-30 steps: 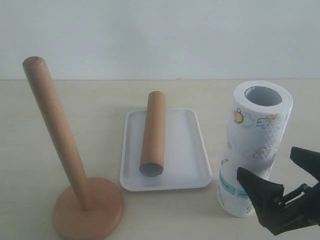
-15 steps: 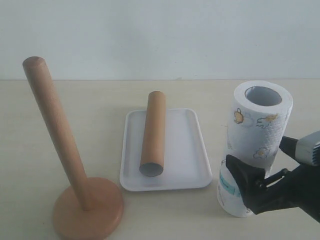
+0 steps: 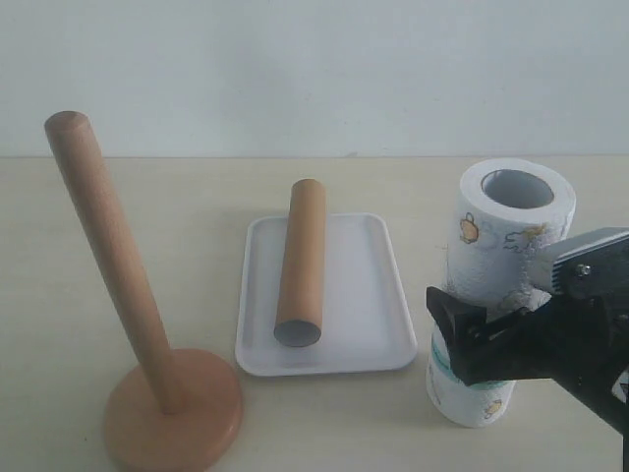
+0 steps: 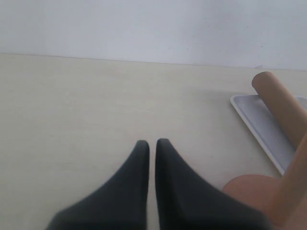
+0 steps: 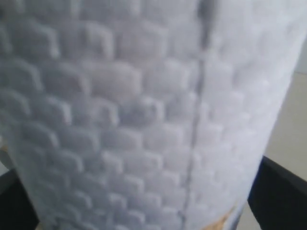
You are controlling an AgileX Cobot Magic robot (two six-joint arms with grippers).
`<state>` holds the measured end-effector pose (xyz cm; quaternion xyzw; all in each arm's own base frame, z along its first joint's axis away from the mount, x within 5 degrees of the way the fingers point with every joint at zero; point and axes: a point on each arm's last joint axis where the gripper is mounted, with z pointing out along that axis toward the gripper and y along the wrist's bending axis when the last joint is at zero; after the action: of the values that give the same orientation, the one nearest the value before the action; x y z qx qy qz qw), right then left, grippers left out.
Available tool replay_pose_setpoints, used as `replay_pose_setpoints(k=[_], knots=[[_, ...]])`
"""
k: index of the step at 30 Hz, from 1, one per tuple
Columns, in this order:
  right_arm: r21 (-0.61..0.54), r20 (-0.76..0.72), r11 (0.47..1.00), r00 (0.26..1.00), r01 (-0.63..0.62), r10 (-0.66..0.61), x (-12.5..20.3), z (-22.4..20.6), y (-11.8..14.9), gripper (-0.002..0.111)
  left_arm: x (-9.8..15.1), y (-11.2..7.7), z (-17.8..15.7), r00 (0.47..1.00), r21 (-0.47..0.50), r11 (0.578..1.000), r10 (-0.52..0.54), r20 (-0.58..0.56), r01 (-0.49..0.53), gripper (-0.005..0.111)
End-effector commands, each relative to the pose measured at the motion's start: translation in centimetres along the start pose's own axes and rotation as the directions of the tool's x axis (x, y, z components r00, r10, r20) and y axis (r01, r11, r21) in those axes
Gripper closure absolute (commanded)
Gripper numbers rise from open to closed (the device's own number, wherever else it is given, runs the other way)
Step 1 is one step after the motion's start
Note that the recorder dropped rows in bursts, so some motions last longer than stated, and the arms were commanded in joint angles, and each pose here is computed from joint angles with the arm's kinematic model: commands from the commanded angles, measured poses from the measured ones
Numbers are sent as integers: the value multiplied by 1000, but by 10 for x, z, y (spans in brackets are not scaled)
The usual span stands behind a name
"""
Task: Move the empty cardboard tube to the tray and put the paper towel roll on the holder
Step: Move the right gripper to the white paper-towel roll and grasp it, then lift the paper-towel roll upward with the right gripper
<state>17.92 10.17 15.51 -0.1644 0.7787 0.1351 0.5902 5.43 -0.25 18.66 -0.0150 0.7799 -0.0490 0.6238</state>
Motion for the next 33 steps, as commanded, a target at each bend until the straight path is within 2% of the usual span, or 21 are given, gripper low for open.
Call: replay_pose_setpoints(k=[1, 3, 5, 7, 10, 11, 17, 23, 29, 33], knots=[[9, -5, 1000, 1000, 14, -14, 2, 9, 0, 3, 0, 0, 0, 1000, 8, 1000, -9, 14, 9, 103], [10, -9, 1000, 1000, 17, -17, 4, 11, 1, 9, 0, 0, 0, 1000, 8, 1000, -9, 14, 9, 103], [10, -14, 1000, 1000, 16, -16, 4, 11, 1, 23, 0, 0, 0, 1000, 8, 1000, -9, 14, 9, 103], [10, -10, 1000, 1000, 16, -16, 4, 11, 1, 49, 0, 0, 0, 1000, 8, 1000, -9, 14, 9, 103], [6, -29, 1000, 999, 14, -13, 5, 11, 1, 100, 0, 0, 0, 1000, 8, 1000, -9, 14, 9, 103], [5, -33, 1000, 999, 6, -6, 6, 11, 1, 108, 0, 0, 0, 1000, 8, 1000, -9, 14, 9, 103], [4, -8, 1000, 1000, -13, 13, 3, 11, 1, 106, 0, 0, 0, 1000, 8, 1000, -9, 14, 9, 103], [-7, 81, 1000, 996, -28, 29, -17, 3, 2, 106, 0, 0, 0, 1000, 8, 1000, -9, 14, 9, 103], [-64, 25, 998, 1000, 7, -5, -47, 1, 9, 106, 0, 0, 0, 1000, 8, 1000, -9, 14, 9, 103], [-103, 56, 994, 998, 34, -28, -82, -2, 14, 109, 0, 0, 0, 1000, 8, 1000, -9, 14, 9, 103]])
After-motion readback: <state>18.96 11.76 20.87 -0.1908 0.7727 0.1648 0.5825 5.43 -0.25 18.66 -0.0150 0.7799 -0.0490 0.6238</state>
